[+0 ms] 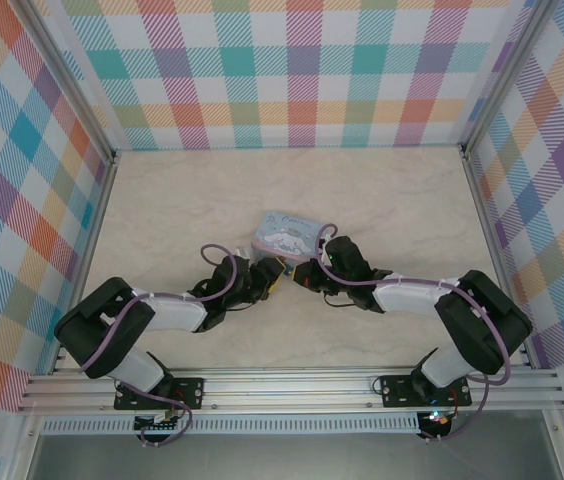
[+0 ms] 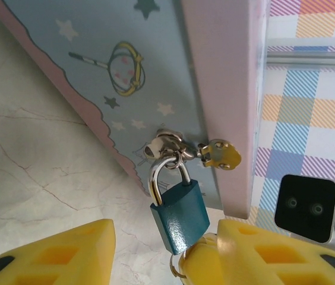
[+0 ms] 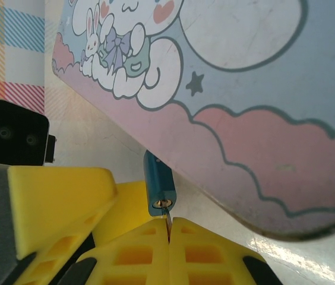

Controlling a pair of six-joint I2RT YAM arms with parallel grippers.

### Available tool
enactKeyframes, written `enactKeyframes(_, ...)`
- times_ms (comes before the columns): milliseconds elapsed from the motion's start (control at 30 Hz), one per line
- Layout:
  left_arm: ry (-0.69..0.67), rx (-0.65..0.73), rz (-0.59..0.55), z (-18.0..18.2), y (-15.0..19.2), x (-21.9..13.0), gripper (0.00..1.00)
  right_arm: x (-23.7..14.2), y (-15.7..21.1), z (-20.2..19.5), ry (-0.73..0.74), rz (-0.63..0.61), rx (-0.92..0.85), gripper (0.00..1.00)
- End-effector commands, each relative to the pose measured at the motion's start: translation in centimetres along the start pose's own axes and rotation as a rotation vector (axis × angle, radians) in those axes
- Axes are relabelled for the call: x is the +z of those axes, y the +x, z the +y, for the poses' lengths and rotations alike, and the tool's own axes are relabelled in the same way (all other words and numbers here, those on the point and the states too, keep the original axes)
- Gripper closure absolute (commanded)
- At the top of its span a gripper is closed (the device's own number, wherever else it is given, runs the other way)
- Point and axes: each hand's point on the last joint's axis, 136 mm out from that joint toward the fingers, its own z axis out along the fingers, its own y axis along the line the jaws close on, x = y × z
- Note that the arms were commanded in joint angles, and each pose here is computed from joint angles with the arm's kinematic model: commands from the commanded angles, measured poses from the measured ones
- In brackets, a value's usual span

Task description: Unlock the padlock with the key

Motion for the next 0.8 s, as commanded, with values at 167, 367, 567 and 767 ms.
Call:
enactKeyframes(167, 0.068, -0.026, -0.033, -2.1, -0.1, 1.0, 0.6, 0.3, -0.2, 1.0, -0.044, -0.012, -0.003, 0.98)
enactKeyframes(367, 0.072, -0.062, -0.055, -1.8, -0.3, 1.2, 0.67, 0.4, -0.2, 1.1, -0.051, -0.009, 0.003, 0.98)
enactKeyframes(567, 0.088, -0.102, -0.03, -2.1, 0.4, 1.9, 0.68, 0.5, -0.1, 1.3, -0.054, -0.007, 0.007, 0.98)
enactKeyframes(767, 0.102, -0.121, -0.036, -2.2, 0.4, 2.0, 0.77, 0.8, 0.2, 1.0, -0.046, 0.002, 0.013, 0.98)
